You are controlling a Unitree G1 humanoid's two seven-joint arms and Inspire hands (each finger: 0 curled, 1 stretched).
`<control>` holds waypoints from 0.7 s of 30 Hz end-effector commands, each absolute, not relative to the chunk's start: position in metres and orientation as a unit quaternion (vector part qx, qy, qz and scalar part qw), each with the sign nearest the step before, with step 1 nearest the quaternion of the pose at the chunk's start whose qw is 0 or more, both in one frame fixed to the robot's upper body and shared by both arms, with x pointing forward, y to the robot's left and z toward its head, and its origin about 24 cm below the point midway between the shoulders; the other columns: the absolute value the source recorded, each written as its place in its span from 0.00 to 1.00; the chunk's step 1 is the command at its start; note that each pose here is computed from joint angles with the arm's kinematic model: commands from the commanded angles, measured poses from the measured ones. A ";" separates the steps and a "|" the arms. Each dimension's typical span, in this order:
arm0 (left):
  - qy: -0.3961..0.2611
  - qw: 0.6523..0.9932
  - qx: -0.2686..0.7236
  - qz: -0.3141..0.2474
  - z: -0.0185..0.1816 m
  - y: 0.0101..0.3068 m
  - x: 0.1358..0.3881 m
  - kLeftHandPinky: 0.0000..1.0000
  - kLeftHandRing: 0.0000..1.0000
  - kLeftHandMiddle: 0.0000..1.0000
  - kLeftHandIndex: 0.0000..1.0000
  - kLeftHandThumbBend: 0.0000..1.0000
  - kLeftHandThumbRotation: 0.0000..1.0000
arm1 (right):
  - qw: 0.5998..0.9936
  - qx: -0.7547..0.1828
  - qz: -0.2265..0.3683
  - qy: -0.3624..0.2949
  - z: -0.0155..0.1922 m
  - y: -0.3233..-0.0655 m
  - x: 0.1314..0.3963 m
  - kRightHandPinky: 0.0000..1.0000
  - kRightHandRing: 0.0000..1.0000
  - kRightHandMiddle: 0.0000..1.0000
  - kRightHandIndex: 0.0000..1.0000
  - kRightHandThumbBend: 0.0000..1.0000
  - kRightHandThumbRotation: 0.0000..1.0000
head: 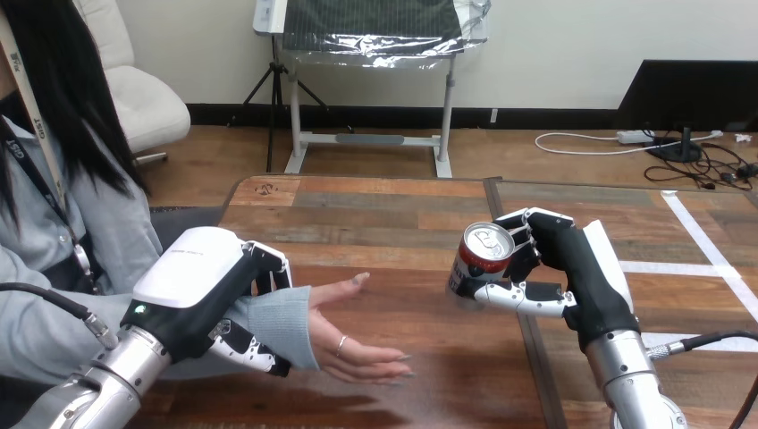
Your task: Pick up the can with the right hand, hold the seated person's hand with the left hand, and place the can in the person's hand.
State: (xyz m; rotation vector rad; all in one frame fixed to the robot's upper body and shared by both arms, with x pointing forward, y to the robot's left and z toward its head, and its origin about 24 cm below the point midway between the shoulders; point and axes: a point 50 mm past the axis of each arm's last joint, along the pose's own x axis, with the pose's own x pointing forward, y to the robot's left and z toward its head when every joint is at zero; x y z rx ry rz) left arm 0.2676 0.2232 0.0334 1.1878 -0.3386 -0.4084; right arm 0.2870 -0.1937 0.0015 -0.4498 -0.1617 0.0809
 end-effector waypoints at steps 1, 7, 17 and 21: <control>-0.259 0.798 0.524 -0.148 0.079 0.209 0.285 0.19 0.24 0.30 0.35 1.00 0.03 | 0.964 -0.205 0.050 -0.159 0.035 -0.178 0.309 0.35 0.40 0.48 0.54 0.74 0.00; -0.265 0.799 0.520 -0.148 0.082 0.208 0.285 0.20 0.24 0.31 0.35 1.00 0.02 | 0.966 -0.195 0.059 -0.157 0.033 -0.173 0.308 0.36 0.41 0.49 0.55 0.73 0.00; -0.277 0.799 0.514 -0.145 0.085 0.205 0.285 0.20 0.24 0.31 0.35 1.00 0.03 | 0.964 -0.194 0.079 -0.167 0.033 -0.163 0.305 0.36 0.40 0.48 0.55 0.73 0.00; -0.281 0.799 0.512 -0.144 0.086 0.204 0.285 0.20 0.24 0.30 0.35 1.00 0.03 | 0.963 -0.190 0.087 -0.170 0.032 -0.159 0.304 0.35 0.40 0.48 0.55 0.73 0.00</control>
